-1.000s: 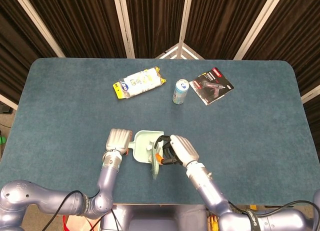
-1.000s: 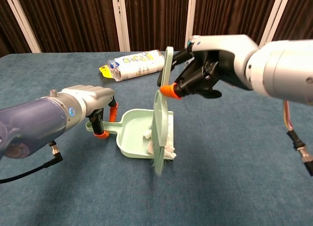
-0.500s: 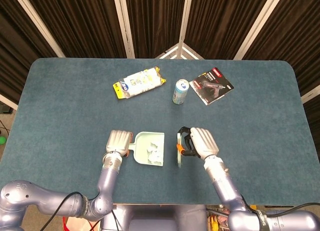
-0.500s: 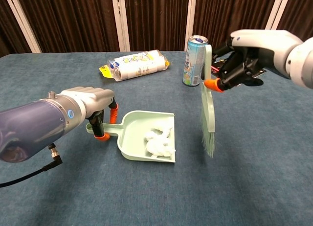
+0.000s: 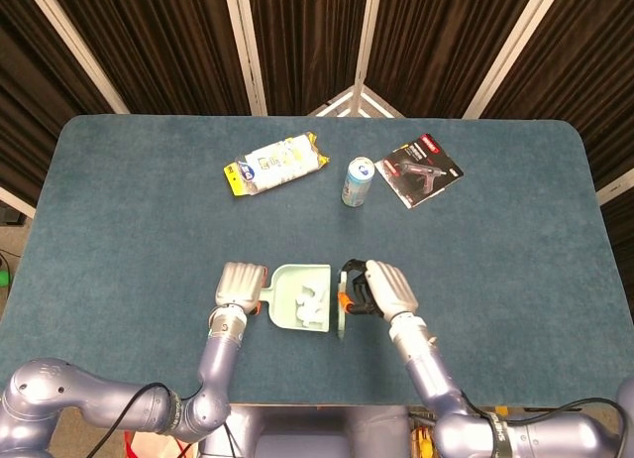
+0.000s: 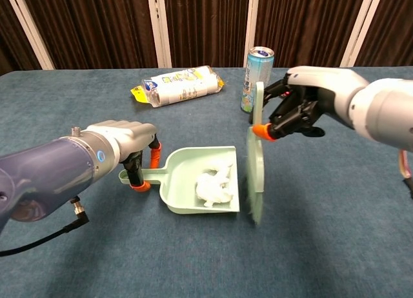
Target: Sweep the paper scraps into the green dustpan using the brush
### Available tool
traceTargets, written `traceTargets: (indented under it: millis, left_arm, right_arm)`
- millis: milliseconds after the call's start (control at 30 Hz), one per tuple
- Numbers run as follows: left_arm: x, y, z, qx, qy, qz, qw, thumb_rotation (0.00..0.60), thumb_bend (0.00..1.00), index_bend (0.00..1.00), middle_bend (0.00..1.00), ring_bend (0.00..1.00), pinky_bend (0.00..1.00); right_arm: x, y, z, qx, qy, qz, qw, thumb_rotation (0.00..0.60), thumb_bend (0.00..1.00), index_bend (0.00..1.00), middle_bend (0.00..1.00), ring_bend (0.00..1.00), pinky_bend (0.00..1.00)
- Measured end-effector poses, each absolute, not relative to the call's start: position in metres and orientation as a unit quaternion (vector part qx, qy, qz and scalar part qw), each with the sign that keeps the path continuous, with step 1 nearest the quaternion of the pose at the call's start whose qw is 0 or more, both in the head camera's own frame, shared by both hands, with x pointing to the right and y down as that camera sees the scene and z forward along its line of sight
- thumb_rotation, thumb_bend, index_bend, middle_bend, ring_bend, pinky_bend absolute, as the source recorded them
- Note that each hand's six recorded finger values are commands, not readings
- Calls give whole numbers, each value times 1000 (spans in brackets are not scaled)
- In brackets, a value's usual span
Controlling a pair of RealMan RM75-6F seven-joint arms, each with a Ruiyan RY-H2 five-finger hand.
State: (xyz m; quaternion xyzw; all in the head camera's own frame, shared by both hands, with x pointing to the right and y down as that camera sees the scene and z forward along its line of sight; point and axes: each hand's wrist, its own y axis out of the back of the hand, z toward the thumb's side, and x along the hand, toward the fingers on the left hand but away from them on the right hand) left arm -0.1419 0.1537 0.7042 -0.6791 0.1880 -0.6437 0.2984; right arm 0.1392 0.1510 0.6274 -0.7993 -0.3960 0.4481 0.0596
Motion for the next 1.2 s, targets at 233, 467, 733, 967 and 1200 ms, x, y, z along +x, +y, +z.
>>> traceTargets:
  millis: [233, 467, 733, 967, 1200]
  left_arm:
    - [-139, 153, 704, -679, 189, -643, 299, 600, 543, 640, 1000, 1000, 1000]
    - [-139, 152, 702, -676, 189, -646, 301, 600, 543, 637, 1000, 1000, 1000]
    - [-138, 155, 703, -679, 187, -645, 297, 600, 543, 637, 1000, 1000, 1000]
    - [-139, 154, 701, -678, 189, -643, 302, 600, 426, 522, 1000, 1000, 1000]
    - [-142, 152, 698, -678, 192, -642, 301, 600, 9, 258, 992, 1000, 1000]
  right_arm:
    - [110, 155, 621, -816, -389, 426, 46, 600, 585, 818, 845, 895, 912]
    - [97, 154, 611, -823, -394, 408, 30, 600, 585, 818, 845, 896, 912]
    - [90, 158, 603, -831, -395, 390, -27, 600, 585, 818, 845, 896, 912]
    - [95, 145, 593, -829, -416, 372, -34, 600, 585, 818, 845, 896, 912]
    - [104, 136, 586, -825, -430, 367, -2, 600, 585, 818, 845, 896, 912]
